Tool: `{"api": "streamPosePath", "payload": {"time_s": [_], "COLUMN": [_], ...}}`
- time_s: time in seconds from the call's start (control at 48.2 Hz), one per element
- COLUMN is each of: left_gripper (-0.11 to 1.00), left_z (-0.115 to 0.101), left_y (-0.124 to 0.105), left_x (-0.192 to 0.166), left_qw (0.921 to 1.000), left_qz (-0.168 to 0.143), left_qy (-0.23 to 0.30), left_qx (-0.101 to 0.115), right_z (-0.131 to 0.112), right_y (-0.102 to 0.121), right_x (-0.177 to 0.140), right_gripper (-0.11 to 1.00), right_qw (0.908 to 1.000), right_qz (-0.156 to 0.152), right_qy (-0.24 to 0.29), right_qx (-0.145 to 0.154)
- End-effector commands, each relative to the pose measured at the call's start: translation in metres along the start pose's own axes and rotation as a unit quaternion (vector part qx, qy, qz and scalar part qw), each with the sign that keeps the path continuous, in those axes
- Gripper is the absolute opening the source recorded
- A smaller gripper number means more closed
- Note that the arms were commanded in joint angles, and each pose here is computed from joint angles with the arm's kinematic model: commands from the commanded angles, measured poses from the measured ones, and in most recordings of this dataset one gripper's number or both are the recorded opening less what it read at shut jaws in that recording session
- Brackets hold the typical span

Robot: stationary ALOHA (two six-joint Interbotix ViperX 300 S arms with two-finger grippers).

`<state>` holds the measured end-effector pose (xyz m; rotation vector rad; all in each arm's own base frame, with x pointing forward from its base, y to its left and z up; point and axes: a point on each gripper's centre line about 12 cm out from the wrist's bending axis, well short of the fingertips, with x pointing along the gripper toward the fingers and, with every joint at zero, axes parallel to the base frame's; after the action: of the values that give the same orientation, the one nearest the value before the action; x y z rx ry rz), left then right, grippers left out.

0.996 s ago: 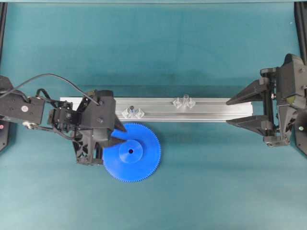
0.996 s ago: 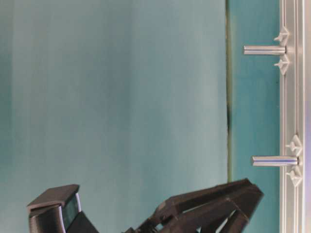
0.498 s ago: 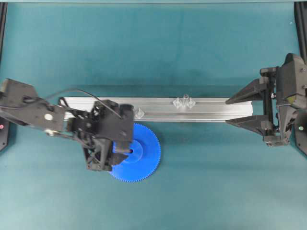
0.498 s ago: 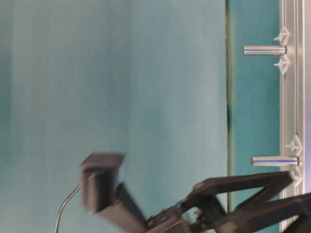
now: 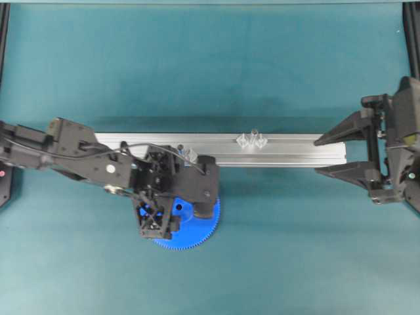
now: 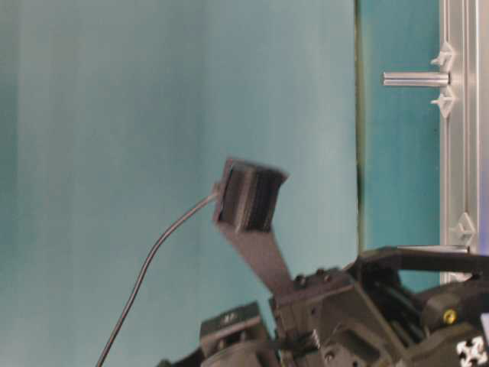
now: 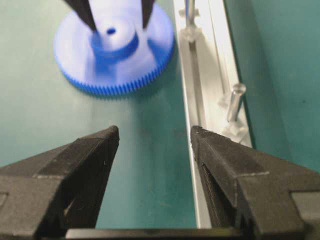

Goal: Insert the large gear onto the shaft.
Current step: 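Lower the open left gripper over the blue gear's hub, then close the left gripper on the blue gear hub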

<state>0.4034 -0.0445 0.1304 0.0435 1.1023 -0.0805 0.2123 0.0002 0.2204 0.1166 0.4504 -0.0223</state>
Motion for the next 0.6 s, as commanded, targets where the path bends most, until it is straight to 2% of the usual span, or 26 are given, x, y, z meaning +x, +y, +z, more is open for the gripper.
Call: {"api": "streamPosePath", "payload": {"time_s": [0.0,0.228,0.373,0.581], "left_gripper": [0.92,0.92,0.92,0.92], "left_z": [0.013,0.012,0.012,0.015], "left_y": [-0.002,-0.002,-0.003,-0.021], "left_x": [-0.006,-0.004,-0.004,-0.001], "left_qw": [0.9999,1.0000,0.9998,0.9996], "left_qz": [-0.001,0.000,0.000,-0.009], "left_qy": [-0.015,0.005,0.022,0.026], "left_qx": [0.000,0.000,0.000,0.006], "right_z": [0.007,0.004,0.001,0.000], "right_y": [0.001,0.001,0.001,0.001], "right_x": [-0.007,-0.023,-0.026,-0.026], "right_gripper": [0.70,0.70,0.70,0.70], "right_qw": [0.9996,0.9986,0.9988,0.9991], "right_qz": [0.004,0.008,0.008,0.009], "right_qy": [-0.027,-0.051,-0.048,-0.042], "right_qx": [0.005,0.005,0.005,0.004]}}
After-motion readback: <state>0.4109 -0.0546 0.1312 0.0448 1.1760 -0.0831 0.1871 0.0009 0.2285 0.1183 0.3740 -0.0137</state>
